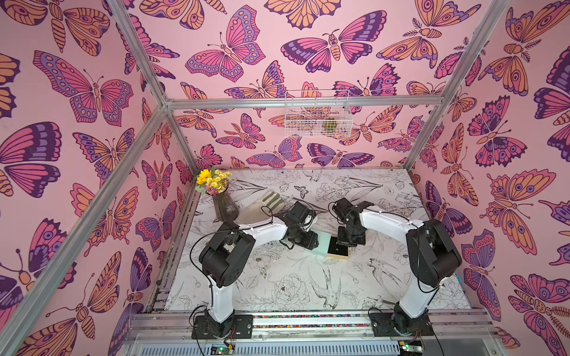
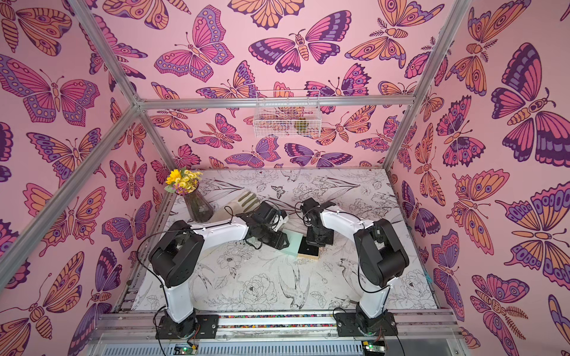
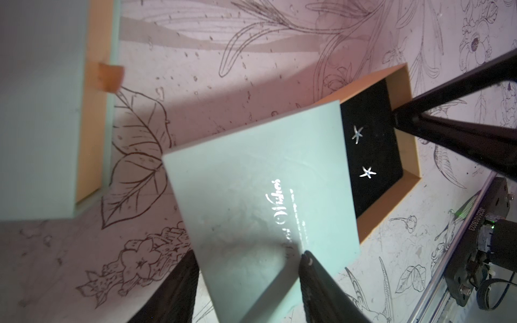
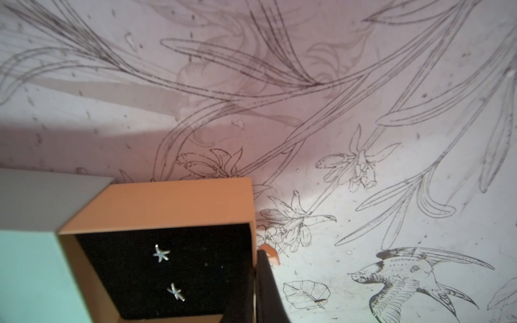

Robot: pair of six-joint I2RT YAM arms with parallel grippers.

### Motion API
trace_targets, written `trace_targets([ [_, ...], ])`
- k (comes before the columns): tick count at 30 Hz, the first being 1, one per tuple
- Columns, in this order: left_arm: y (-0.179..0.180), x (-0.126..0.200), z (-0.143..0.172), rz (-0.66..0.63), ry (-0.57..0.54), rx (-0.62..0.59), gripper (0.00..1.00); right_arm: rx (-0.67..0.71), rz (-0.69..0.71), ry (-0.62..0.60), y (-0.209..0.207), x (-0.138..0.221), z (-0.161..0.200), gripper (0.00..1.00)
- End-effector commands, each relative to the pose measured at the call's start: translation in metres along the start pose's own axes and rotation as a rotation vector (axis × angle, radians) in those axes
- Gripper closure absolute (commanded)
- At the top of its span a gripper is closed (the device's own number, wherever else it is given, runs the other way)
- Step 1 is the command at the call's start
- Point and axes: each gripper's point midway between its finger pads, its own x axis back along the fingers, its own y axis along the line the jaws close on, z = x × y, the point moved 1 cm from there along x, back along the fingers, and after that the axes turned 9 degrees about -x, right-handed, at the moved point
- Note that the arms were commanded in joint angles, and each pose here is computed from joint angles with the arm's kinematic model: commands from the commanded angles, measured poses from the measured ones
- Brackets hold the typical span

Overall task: Place the earrings into the drawer-style jewelry box
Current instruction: Close the drawer of the jewelry box.

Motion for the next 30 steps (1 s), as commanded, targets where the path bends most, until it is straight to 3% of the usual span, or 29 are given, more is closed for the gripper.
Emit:
trace_targets([
  [1, 0.004, -0.010, 0.016, -0.017, 0.066, 0.002, 0.41, -0.053, 0.017, -0.040, 0.000, 0.004, -0.008, 1.00],
  [14, -0.011, -0.010, 0.013, 0.006, 0.061, -0.002, 0.41, -0.068, -0.196, 0.040, 0.035, 0.001, 0.006, 1.00],
  [19, -0.005, 0.002, 0.001, -0.018, 0.013, 0.024, 0.39, -0.031, -0.163, -0.011, 0.024, 0.013, 0.002, 0.82],
  [22, -0.007, 0.012, -0.008, -0.012, -0.026, 0.028, 0.31, 0.003, -0.187, -0.042, 0.020, 0.026, 0.002, 0.70],
  [25, -0.008, 0.019, -0.013, -0.002, -0.055, 0.033, 0.25, 0.023, -0.206, -0.072, 0.015, 0.037, 0.003, 0.64],
  [28, -0.005, 0.018, -0.012, 0.006, -0.060, 0.047, 0.25, 0.007, -0.148, -0.103, -0.003, 0.034, 0.001, 0.66],
  [30, -0.004, 0.014, -0.011, 0.017, -0.052, 0.053, 0.30, -0.013, -0.080, -0.105, -0.017, 0.027, 0.000, 0.77],
])
